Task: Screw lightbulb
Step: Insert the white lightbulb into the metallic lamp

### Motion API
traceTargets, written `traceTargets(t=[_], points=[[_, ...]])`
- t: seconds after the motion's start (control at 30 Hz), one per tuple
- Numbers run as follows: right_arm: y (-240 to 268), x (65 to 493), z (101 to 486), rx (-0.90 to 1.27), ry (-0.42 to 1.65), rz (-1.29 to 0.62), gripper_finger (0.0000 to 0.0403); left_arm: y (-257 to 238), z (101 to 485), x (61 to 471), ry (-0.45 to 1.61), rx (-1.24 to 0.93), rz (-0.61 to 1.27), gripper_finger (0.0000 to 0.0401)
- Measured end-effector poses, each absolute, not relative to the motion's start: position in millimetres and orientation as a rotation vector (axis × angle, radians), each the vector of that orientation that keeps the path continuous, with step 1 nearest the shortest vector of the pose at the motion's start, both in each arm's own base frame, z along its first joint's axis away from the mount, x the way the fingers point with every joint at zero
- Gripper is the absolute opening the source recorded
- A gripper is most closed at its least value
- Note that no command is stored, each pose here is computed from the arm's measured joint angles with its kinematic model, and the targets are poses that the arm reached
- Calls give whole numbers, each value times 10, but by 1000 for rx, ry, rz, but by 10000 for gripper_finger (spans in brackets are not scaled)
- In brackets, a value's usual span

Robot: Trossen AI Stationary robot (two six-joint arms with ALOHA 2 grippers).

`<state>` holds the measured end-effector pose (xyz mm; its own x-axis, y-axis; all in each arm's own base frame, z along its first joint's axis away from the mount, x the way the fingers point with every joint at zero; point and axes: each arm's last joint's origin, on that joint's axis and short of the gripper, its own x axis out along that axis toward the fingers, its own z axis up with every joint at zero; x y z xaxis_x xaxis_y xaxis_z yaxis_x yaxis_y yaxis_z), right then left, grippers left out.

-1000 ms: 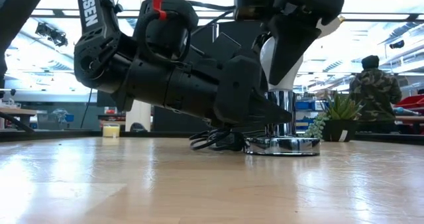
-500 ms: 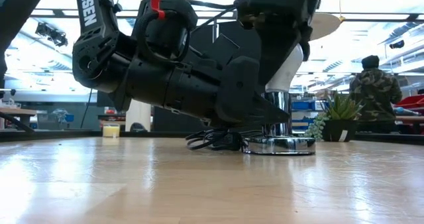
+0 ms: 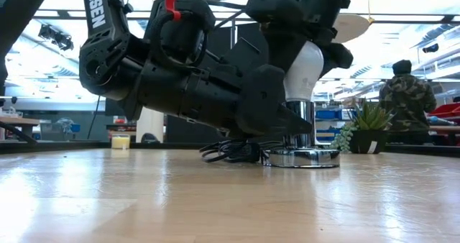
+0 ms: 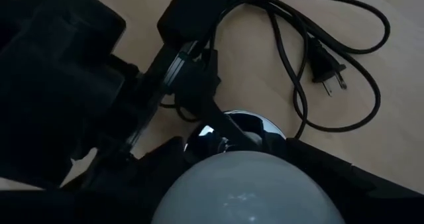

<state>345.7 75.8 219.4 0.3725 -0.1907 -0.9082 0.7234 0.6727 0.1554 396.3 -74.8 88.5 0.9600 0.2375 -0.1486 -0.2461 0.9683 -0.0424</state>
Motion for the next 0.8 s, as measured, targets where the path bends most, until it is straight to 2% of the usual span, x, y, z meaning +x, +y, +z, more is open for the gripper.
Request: traceTargets(t=[0.23, 0.6, 0.8], points=[[776, 3463, 2197, 561, 1041, -592, 275, -745, 885, 3967, 146, -57, 248, 183], [788, 3504, 2265, 463, 1050, -501, 352, -738, 894, 3975, 140, -62, 254, 183], [786, 3521, 2370, 412, 1053, -497, 355, -731, 928, 3985, 120, -75, 259, 183]])
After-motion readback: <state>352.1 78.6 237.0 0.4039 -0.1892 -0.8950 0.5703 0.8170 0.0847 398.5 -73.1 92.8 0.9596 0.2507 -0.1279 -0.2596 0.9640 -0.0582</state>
